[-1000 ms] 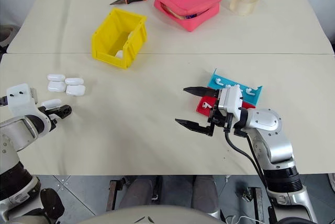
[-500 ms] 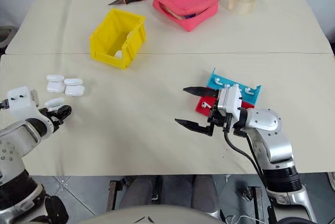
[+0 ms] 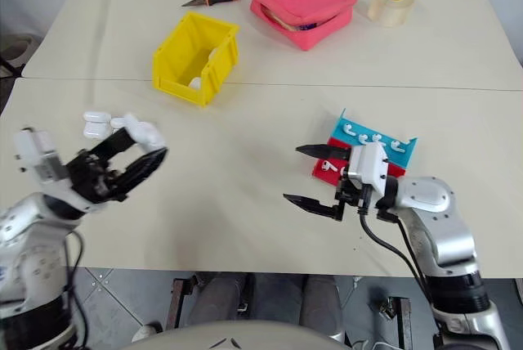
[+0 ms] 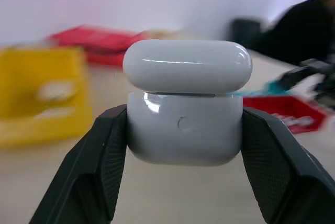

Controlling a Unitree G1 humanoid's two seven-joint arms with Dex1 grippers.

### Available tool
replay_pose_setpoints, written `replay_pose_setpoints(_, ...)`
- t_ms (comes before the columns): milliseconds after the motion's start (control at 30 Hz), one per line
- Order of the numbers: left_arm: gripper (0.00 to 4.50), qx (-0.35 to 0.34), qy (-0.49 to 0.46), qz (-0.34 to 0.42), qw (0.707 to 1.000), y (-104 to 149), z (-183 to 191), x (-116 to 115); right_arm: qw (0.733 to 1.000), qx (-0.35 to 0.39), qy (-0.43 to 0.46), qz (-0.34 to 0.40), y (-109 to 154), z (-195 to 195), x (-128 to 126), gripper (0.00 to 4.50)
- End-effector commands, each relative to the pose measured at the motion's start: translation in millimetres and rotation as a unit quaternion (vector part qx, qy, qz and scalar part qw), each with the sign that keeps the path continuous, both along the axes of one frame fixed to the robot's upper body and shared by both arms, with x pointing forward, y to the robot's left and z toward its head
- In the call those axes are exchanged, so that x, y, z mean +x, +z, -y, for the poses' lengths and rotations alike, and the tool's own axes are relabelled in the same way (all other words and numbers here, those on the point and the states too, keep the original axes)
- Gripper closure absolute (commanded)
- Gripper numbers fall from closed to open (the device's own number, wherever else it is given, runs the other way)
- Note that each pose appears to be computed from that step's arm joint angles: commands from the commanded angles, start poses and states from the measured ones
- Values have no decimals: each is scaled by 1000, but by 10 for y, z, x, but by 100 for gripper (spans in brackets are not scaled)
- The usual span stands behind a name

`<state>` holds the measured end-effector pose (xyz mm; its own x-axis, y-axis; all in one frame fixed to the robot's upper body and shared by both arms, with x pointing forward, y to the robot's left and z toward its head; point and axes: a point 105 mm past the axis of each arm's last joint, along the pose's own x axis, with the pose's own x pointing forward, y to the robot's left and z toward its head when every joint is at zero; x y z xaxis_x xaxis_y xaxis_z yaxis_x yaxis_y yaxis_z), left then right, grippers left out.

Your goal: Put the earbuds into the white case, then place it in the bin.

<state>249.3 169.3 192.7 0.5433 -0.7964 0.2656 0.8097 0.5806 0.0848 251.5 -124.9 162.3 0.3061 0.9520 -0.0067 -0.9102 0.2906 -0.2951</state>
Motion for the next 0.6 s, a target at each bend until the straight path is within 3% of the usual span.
replay_pose_setpoints(33, 170, -18, -99, 38, 994, -4, 350, 26, 998, -13, -50, 32, 157, 209, -78, 0)
replay_pose_setpoints(133, 170, -39, -208, 71, 975, -131, 801, 88, 986, -26, -159, 40, 181, 584, -144, 0)
replay_pose_setpoints(367, 170, -94, -302, 126, 940, -178, 1310, 167, 945, -66, -322, 3, 14, 1227, -485, 0)
replay_pose_setpoints(600, 170, -138, -359, 141, 912, -164, 1616, 53, 923, -105, -369, -33, -67, 1470, -707, 0)
